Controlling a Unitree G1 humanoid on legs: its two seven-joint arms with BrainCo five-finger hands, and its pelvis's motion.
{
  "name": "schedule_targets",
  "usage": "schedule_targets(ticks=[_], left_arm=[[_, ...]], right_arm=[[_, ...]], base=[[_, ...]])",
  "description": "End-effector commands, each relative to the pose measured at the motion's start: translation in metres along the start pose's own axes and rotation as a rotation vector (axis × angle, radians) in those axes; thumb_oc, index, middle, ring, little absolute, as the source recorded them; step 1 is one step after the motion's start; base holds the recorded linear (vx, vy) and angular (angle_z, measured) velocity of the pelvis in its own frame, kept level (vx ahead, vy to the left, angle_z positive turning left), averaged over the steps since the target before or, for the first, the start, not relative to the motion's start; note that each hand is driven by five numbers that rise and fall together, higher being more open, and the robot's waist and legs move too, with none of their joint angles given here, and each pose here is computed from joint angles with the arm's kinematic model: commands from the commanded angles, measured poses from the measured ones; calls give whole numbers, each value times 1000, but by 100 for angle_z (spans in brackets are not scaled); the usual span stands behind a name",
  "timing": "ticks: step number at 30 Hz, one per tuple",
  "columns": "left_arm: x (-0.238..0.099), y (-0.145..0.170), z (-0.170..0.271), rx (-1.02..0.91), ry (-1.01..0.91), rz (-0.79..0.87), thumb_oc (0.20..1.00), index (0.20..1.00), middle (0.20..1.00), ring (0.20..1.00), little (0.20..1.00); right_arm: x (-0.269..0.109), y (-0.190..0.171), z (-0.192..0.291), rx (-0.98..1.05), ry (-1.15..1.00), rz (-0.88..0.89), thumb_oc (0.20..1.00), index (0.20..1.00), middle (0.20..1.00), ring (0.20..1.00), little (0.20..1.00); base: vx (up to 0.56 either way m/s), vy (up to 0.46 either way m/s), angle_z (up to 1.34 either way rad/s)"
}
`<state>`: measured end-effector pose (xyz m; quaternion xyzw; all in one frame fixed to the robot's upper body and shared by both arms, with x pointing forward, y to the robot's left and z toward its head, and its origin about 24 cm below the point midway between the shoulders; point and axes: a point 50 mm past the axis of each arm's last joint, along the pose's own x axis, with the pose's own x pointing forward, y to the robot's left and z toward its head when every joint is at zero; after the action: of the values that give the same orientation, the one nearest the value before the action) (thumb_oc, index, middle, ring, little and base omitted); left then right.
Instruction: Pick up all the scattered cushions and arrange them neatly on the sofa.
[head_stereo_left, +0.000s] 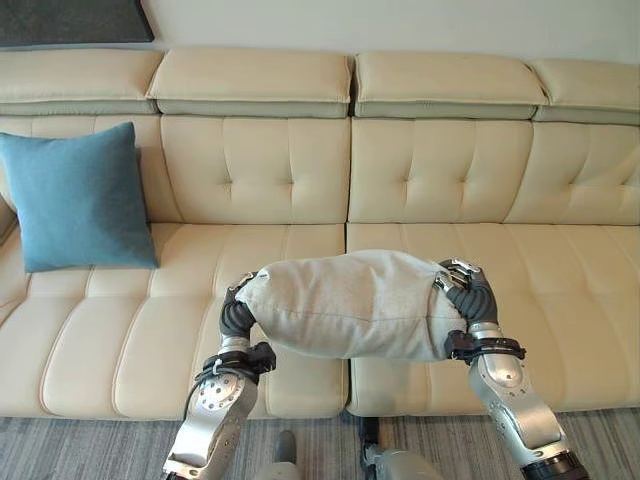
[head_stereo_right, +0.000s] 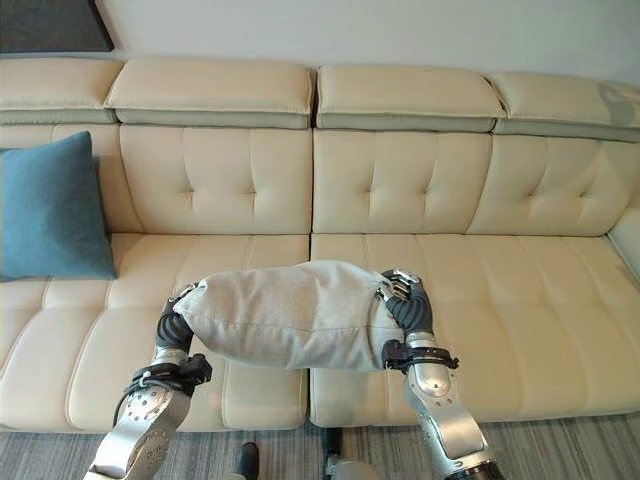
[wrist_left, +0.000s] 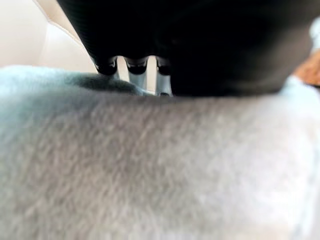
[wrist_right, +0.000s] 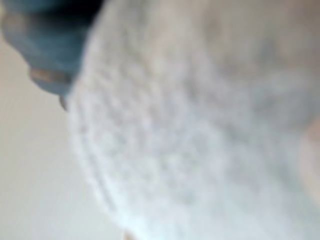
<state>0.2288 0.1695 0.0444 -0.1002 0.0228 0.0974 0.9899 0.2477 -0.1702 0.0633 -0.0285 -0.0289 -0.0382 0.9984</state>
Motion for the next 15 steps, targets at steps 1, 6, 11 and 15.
schedule_targets(ticks=[1,6,11,15], left_arm=[[19,-38,36,15,-208,-132,200,200,200,200,200],[26,-46,34,26,-202,-126,200,200,200,200,200],[33,-54,27,64,-180,-138,200,200,200,200,200],[42,-61,23,117,-174,-147,200,200,200,200,200]], right_arm=[[25,34,66,64,-319,99,200,200,200,200,200],[35,38,72,13,-333,98,200,200,200,200,200],[44,36,73,-27,-331,76,200,200,200,200,200],[54,37,75,-31,-326,66,200,200,200,200,200]], base=[[76,-27,14],[37,-2,11],[2,2,1],[-12,0,2]])
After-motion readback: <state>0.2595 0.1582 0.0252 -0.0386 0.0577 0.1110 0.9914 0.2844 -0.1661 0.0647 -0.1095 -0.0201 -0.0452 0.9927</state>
